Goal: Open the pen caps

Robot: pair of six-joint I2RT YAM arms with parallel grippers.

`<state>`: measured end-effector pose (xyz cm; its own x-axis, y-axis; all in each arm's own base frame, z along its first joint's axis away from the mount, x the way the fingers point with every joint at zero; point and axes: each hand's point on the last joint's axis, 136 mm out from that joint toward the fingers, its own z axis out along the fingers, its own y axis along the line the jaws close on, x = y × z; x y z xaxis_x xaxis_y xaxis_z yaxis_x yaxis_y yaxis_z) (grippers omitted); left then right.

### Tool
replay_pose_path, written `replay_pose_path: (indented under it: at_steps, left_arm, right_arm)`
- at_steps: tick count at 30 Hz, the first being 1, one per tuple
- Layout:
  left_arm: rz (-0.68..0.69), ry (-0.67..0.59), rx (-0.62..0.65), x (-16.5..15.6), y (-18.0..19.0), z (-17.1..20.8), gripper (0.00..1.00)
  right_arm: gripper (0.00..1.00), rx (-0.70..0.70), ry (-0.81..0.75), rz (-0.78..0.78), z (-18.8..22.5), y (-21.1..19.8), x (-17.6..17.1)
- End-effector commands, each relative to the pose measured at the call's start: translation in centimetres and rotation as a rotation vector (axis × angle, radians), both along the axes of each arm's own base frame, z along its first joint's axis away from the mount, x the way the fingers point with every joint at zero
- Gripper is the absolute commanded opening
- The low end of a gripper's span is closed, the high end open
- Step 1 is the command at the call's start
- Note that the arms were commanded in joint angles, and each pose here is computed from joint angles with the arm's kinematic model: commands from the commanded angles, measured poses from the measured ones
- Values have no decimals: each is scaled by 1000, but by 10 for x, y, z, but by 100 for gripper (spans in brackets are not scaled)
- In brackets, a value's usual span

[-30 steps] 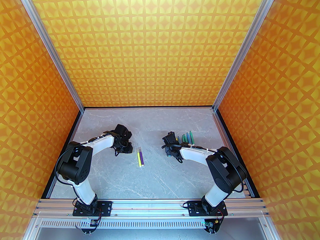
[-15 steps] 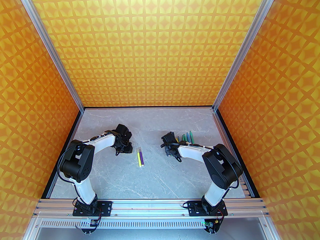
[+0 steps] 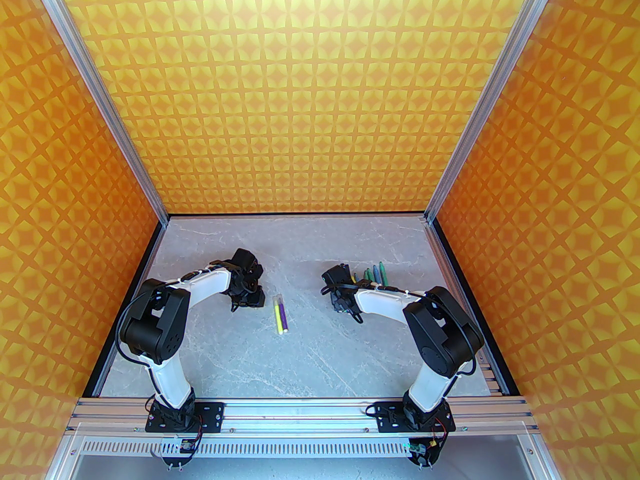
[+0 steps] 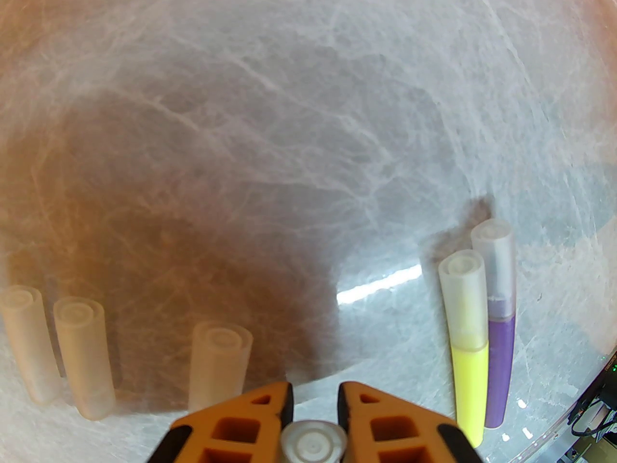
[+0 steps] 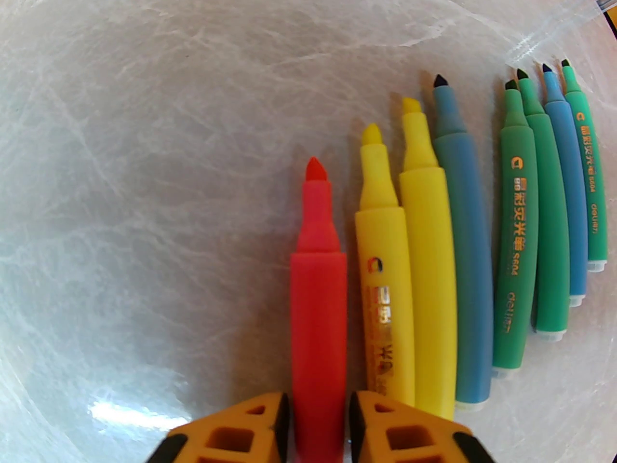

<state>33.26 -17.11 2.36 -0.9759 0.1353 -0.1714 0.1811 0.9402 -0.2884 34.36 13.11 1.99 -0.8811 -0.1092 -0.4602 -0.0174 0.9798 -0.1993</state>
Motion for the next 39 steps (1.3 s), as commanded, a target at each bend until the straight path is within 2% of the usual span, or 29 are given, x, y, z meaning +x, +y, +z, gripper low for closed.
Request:
replay_pose_path:
  at_steps: [1,7,13,19,24,28,30,39]
  left_arm:
    - [-7,1,23,1,1,-2,25]
    - [-5,-5,21,1,2,-1,28]
    - [7,-48,3,6,0,10,30]
    - [15,-142,-36,13,-3,31,34]
    - [17,-282,-91,18,-5,58,42]
    - [16,-398,-122,17,-2,79,66]
    - [29,-445,-116,16,5,86,70]
    - [112,-564,-94,5,46,94,74]
  right_arm:
    - [29,-41,-6,-21,7,-8,3]
    - [37,-19,-33,0,23,-6,2]
    - [47,65,-85,64,51,9,-1]
    - [49,167,-94,145,74,33,-6]
    - [50,226,-51,233,81,65,-15]
    - [50,275,7,311,79,97,-24]
    - [50,290,31,337,76,110,-27]
    - [49,385,161,436,58,171,-39]
